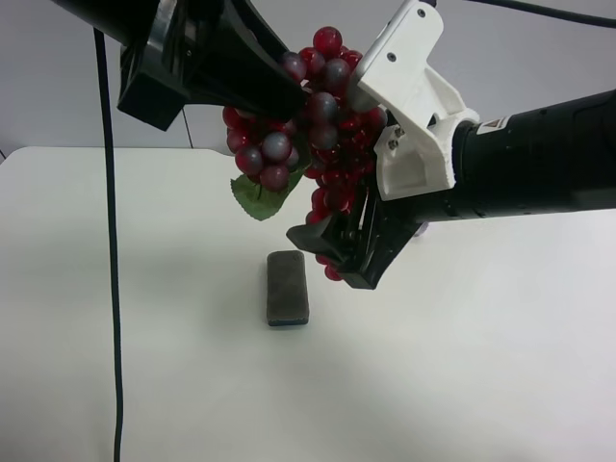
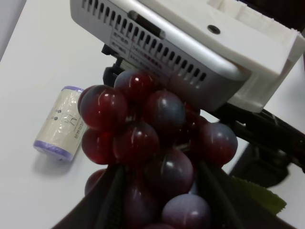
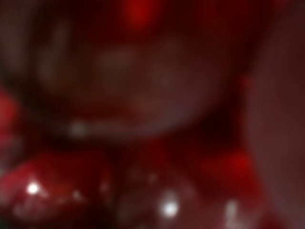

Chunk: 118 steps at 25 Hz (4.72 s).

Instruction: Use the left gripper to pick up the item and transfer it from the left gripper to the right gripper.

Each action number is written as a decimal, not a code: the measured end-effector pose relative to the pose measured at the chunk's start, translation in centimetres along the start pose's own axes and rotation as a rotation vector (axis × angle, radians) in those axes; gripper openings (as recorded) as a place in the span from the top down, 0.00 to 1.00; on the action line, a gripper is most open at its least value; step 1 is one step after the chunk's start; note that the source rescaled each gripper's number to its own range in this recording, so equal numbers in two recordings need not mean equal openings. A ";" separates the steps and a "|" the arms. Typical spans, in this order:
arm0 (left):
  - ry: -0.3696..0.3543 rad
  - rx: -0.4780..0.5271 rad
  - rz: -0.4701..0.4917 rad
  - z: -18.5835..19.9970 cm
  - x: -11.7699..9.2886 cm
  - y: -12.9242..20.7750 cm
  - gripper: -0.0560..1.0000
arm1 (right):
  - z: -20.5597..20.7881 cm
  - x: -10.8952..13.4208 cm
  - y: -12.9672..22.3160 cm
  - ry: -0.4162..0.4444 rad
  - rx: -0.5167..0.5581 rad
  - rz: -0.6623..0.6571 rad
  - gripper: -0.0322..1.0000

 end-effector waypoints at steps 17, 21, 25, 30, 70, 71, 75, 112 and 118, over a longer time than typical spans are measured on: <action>-0.001 0.002 0.045 0.0 0.0 0.0 0.95 | -0.1 0.0 0.0 0.001 0.002 -0.003 0.91; 0.042 0.022 0.093 0.0 -0.7 0.3 0.58 | -0.1 0.0 0.0 0.001 0.002 -0.003 0.92; 0.035 0.019 0.096 0.0 -0.6 0.3 0.44 | -0.1 0.0 0.1 0.001 0.002 -0.003 0.94; -0.002 0.002 0.098 0.0 0.0 0.0 0.43 | -0.1 0.0 0.1 -0.001 0.004 0.003 0.95; -0.115 0.184 0.210 10.5 -3.2 1.9 0.00 | -0.1 0.0 0.1 -0.001 0.004 -0.001 0.96; -0.124 0.194 0.235 11.2 -3.5 2.0 0.00 | -0.1 0.0 0.1 -0.002 0.004 -0.003 0.96; -0.186 0.229 0.288 14.4 -4.7 3.1 0.00 | -0.1 0.0 0.1 -0.002 0.005 -0.008 0.96; -0.469 -0.016 0.608 17.8 -17.9 17.8 0.00 | -0.1 0.0 0.1 -0.002 0.005 -0.027 0.96; -0.474 -0.029 0.609 17.3 -17.7 17.9 0.00 | -0.1 0.0 0.1 -0.002 0.005 -0.027 0.96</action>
Point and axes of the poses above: a point on each arm's last joint axis where the gripper is mounted, z pointing back along that axis away from the gripper, x along the wrist's bending axis when the last joint is at zero, y = z × x, the point moved 8 cm from there along -z, pointing out along that axis toward the gripper, and after that the axes turned 10 degrees about -z, right-handed, at the moved point
